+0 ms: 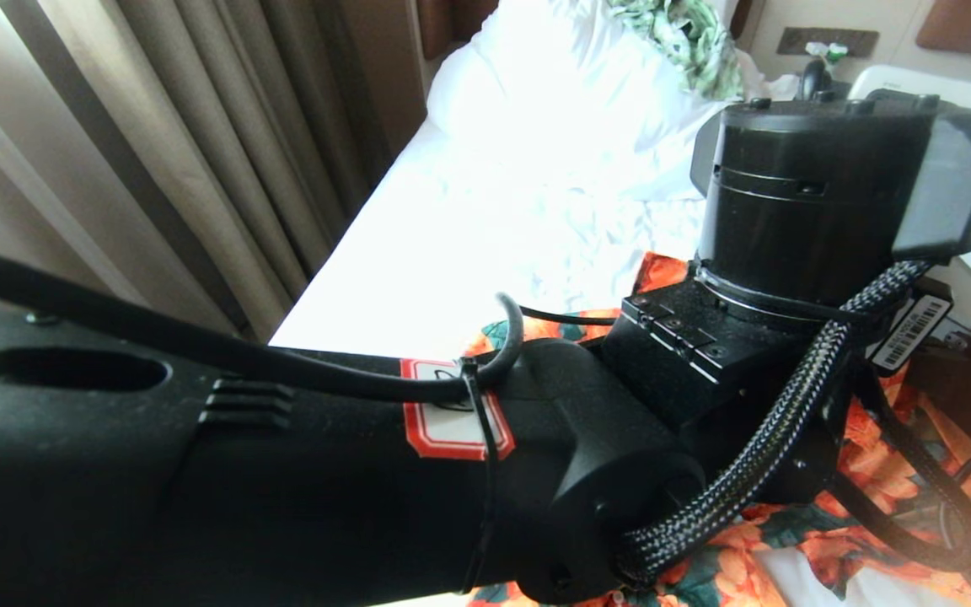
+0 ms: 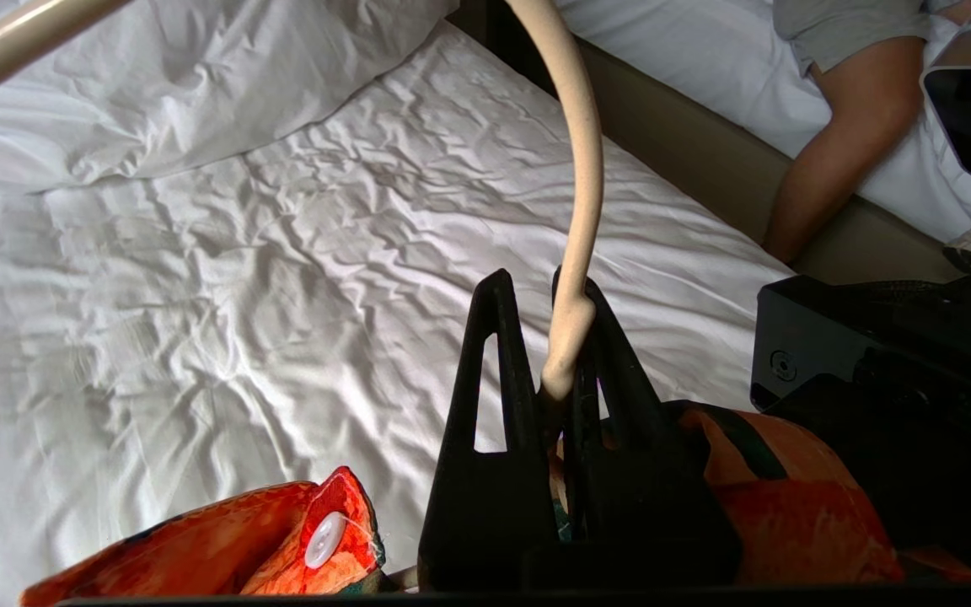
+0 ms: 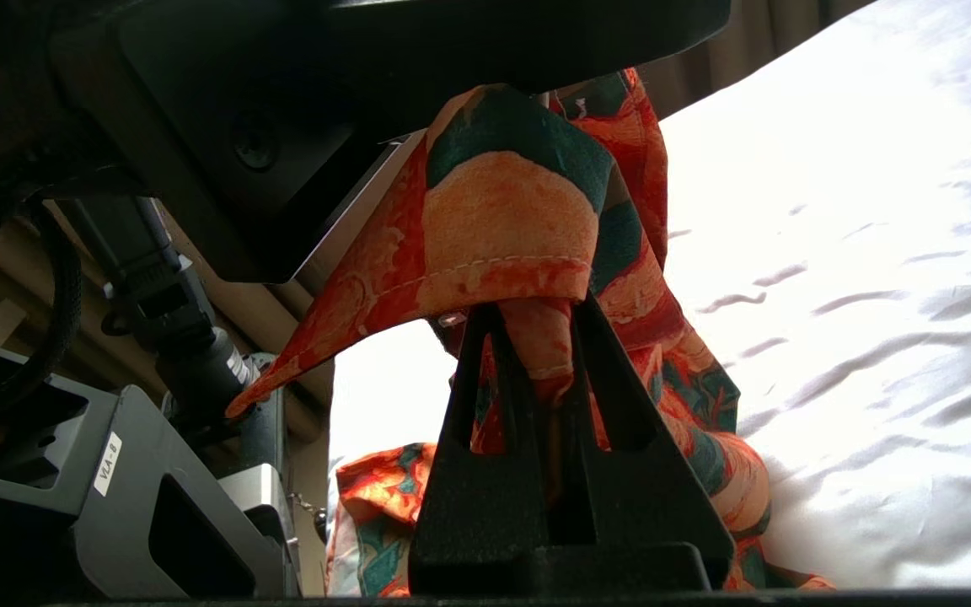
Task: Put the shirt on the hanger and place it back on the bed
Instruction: Take the clothes hanger out of the clothes
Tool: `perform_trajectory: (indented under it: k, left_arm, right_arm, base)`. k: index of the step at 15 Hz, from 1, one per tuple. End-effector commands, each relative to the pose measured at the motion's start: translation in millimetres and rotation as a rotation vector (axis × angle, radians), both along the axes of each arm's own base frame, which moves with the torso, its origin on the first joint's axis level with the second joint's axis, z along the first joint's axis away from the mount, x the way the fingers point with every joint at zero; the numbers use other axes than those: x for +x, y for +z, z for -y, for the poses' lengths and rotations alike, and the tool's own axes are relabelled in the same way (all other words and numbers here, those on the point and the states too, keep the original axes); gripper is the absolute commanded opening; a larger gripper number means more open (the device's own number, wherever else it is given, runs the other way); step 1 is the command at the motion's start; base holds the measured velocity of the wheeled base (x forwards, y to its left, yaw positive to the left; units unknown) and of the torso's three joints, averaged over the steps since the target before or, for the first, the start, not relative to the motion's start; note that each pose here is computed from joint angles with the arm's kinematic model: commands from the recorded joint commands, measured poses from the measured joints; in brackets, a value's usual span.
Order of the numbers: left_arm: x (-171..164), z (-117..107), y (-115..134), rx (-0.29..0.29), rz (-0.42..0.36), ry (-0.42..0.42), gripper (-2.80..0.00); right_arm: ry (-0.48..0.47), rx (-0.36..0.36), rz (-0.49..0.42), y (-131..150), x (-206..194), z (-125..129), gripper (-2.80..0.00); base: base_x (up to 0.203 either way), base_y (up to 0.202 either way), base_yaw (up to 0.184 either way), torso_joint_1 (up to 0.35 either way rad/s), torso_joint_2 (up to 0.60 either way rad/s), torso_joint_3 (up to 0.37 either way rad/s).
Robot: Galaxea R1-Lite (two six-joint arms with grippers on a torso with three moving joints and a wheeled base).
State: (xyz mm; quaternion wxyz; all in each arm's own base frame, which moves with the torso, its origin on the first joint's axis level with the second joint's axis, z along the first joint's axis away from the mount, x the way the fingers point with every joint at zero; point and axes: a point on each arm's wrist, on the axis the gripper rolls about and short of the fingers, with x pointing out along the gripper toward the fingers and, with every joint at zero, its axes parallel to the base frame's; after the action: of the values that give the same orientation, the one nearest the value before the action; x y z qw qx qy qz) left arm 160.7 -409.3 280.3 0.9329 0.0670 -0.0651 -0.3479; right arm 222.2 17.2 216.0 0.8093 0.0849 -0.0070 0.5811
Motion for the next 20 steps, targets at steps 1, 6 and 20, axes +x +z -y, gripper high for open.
perform_trajectory:
  k: [1,6,20]
  left_arm:
    - [-1,-1,3,-0.009,0.004,0.003,-2.8]
    - [0,-2,4,-0.013,0.005,0.004,-2.8]
    - [43,-39,20,-0.015,0.026,0.138,-2.8]
  right_arm:
    - [0.008,-0.003,0.001,0,1,0,-2.8]
    - [0.005,-0.002,0.005,0,1,0,0.0]
    - [-0.088,-0.037,0.092,-4,4,20,0.0]
  base:
    - [0.0,0.0,0.0,0.0,0.0,0.0]
    - [0.0,0.0,0.0,0.0,0.0,0.0]
    - [0.0,0.0,0.0,0.0,0.0,0.0]
